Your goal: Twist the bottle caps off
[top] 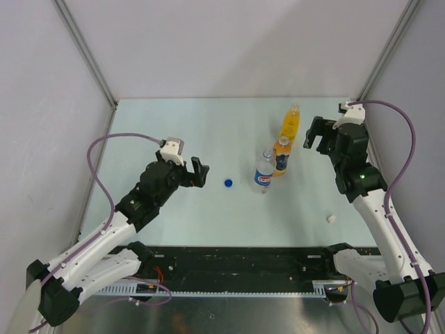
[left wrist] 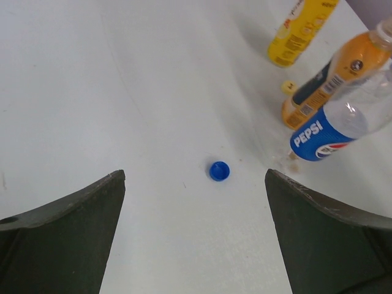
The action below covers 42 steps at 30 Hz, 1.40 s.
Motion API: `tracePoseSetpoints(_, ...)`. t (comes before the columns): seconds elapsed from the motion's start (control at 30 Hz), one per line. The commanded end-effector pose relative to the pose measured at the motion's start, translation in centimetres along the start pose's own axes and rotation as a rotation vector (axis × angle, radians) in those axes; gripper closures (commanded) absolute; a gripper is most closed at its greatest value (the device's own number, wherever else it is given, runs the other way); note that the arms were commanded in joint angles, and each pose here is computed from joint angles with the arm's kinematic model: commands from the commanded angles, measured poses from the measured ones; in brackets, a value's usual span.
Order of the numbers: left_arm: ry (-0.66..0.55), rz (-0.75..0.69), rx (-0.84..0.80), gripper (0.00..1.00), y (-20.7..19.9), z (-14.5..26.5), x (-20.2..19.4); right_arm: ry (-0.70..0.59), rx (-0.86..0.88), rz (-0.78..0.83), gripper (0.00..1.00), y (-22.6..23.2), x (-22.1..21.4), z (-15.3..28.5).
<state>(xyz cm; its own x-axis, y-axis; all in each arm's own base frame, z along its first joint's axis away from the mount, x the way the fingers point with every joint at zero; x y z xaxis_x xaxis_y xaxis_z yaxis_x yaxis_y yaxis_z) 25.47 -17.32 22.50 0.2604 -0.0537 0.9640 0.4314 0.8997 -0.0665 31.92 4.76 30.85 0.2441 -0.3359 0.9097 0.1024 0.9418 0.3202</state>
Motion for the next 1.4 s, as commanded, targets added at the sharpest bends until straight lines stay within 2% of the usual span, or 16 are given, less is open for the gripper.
tracePoseSetpoints(0.0, -0.058, 0.024, 0.14, 0.01, 2.2, 0.6, 1.3, -0.056, -0.109, -0.002, 0.01, -2.1, 0.2, 0.0)
tracePoseSetpoints(0.27, -0.058, 0.048, 0.211, 0.01, 3.4, 1.0, 0.2, -0.087, -0.213, -0.047, 0.01, -4.9, -1.9, -0.3)
tracePoseSetpoints(0.83, -0.011, 0.079, 0.236, 0.01, 3.6, 0.5, -1.8, 0.003, -0.271, -0.054, 0.01, -7.7, -8.9, -2.1)
tracePoseSetpoints(1.37, 0.013, 0.083, 0.3, 0.01, 4.4, -0.2, -2.2, 0.042, -0.303, -0.065, 0.01, -8.5, -11.0, -3.3)
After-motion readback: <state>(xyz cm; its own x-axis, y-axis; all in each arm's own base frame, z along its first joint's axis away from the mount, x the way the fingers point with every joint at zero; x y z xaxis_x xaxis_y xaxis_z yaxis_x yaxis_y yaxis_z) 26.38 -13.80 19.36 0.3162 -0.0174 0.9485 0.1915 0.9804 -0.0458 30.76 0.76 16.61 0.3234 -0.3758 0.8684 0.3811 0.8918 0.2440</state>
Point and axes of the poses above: each gripper's point midway between its finger pads, its own z axis back along the fingers, its own y axis along the line the jaws close on, x = y × z, the point moved 2 cm from there along z, back along the fingers, and after that the axes turned 10 degrees about -z, right-handed, at the moved point
